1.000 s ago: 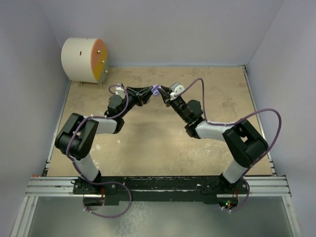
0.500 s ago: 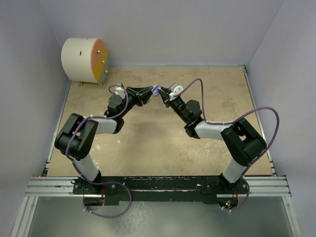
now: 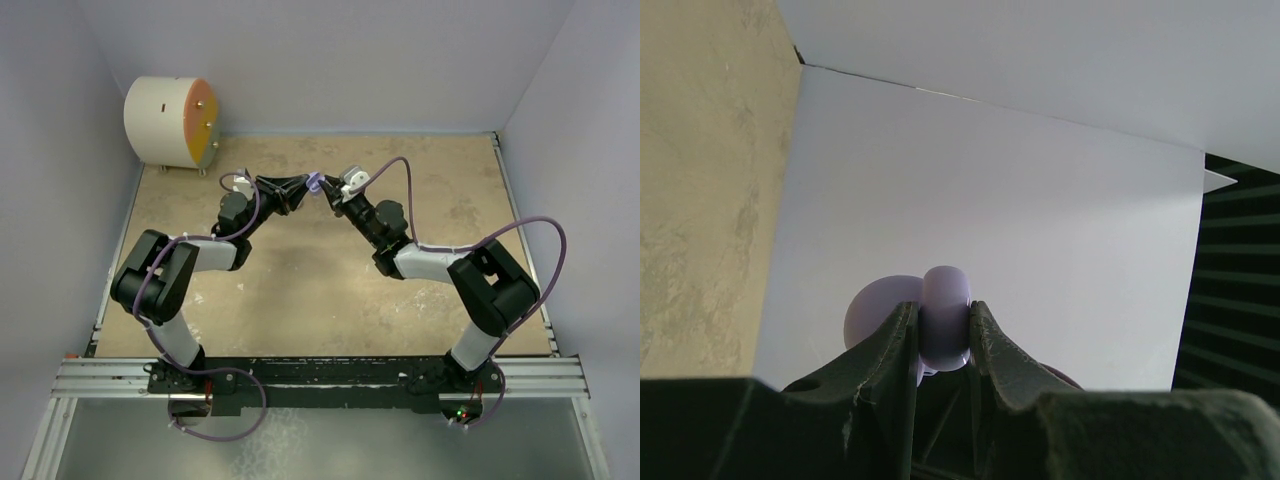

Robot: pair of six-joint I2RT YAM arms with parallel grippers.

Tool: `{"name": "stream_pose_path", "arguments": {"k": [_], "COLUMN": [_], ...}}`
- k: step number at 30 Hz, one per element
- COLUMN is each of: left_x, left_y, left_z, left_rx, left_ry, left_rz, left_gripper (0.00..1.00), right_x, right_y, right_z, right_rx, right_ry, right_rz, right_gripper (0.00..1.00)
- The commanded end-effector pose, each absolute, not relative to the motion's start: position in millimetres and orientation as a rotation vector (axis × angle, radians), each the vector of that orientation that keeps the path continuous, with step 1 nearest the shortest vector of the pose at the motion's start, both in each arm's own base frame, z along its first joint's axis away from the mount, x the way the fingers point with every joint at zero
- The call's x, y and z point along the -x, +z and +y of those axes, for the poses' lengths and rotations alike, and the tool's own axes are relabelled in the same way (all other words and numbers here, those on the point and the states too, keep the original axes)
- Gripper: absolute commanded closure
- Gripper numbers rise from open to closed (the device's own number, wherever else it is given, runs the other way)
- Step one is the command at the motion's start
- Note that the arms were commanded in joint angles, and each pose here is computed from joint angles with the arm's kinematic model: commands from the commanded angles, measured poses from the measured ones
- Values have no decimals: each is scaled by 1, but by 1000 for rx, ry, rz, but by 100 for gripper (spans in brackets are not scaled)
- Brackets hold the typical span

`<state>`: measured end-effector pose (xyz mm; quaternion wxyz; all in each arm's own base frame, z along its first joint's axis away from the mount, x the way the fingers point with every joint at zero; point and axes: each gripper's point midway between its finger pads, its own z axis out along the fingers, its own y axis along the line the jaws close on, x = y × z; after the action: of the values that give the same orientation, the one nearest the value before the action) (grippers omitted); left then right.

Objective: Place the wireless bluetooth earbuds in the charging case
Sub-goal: Place the earbud in the charging case.

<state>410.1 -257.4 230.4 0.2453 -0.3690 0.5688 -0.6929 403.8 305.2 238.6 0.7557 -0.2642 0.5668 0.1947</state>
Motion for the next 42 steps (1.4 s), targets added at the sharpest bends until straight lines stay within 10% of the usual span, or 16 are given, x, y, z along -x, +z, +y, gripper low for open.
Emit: {"name": "stream_pose_path", "arguments": {"k": [1,42], "left_x": [-404,-416], "left_y": [284,262], "left_z": [-256,-257], "left_rx": [871,919], "left_ry": [-1969,-1953], "left_rz": [1423,1436], "left_gripper": [100,100], "right_x": [-405,-396], "right_y": [264,322], "right_z": [307,298], "right_rx": [547,445], "right_ry": [430,498], "right_rz": [1190,1200], "right_gripper": [89,57]}}
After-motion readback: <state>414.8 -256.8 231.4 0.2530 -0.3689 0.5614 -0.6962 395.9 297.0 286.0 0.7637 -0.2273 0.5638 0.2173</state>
